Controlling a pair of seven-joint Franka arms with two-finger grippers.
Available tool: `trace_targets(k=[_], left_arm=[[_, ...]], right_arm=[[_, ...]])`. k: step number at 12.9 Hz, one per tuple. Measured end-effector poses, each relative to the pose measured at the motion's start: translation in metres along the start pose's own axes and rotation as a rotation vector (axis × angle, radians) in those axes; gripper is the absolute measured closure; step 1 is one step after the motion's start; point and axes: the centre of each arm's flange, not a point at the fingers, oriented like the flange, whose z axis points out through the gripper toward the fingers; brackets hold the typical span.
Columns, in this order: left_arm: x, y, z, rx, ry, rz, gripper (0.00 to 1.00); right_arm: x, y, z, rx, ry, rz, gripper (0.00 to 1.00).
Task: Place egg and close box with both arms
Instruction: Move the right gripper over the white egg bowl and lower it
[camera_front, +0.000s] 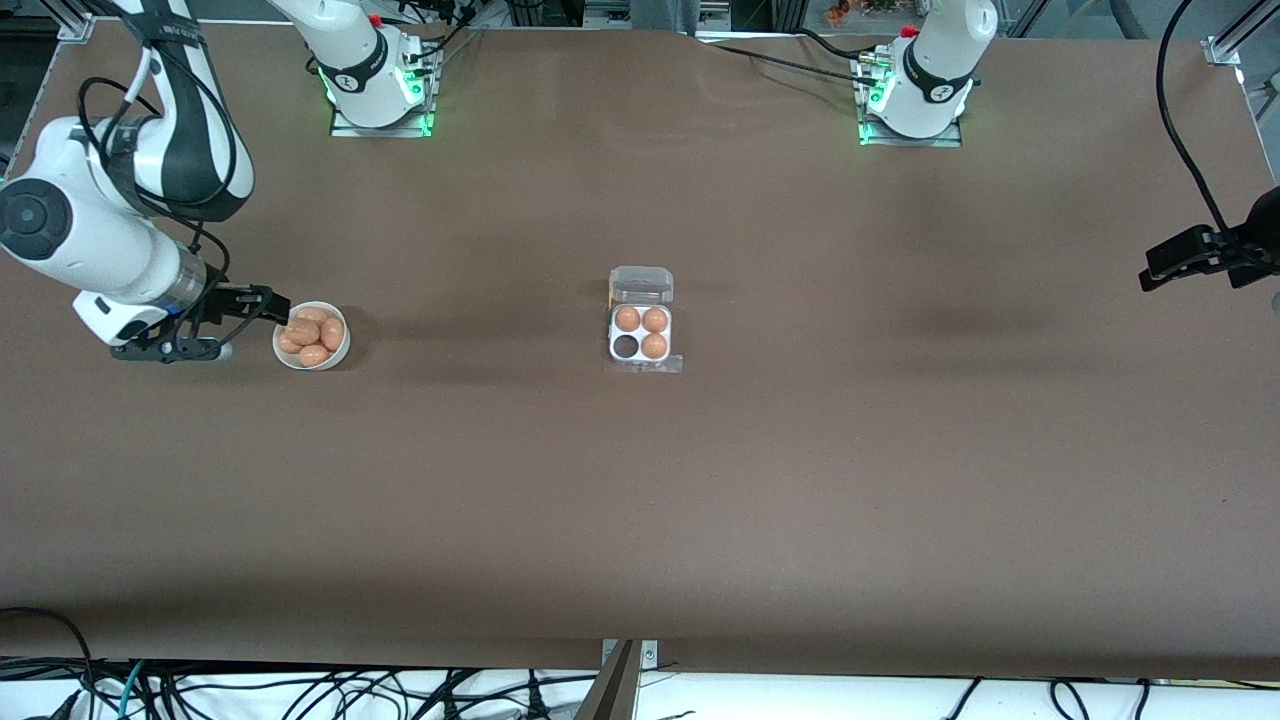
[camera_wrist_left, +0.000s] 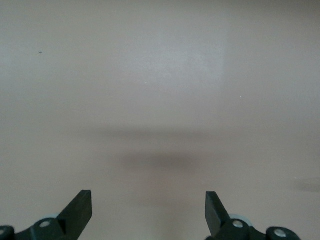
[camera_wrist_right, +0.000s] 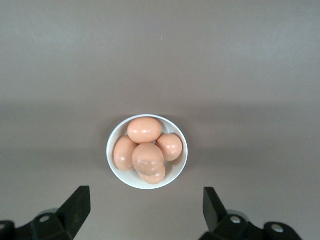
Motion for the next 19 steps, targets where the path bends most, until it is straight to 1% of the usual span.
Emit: trace_targets(k=[3,7,11,16,19], left_arm=[[-0.001,0.001,0.000,0.000,-0.008,0.003,0.00],[-0.001,0.001,0.000,0.000,-0.008,0.005,0.00],[-0.001,0.001,0.000,0.000,-0.008,0.005,0.00],[-0.001,0.001,0.000,0.000,-0.008,0.006,0.00],[-0.001,0.001,-0.003,0.000,-0.002,0.006,0.00]], right_arm=[[0.003,-0.005,0.041,0.037,-0.031,0.007,0.00],[0.008,-0.001,0.079,0.043,-0.070,-0.025,0.00],[0.008,0.007,0.092,0.051,-0.092,-0.036,0.00],[0.016,0.005,0.096,0.051,-0.091,-0.041,0.00],[0.018,0.003,0.101,0.074,-0.096,-0.026,0.00]])
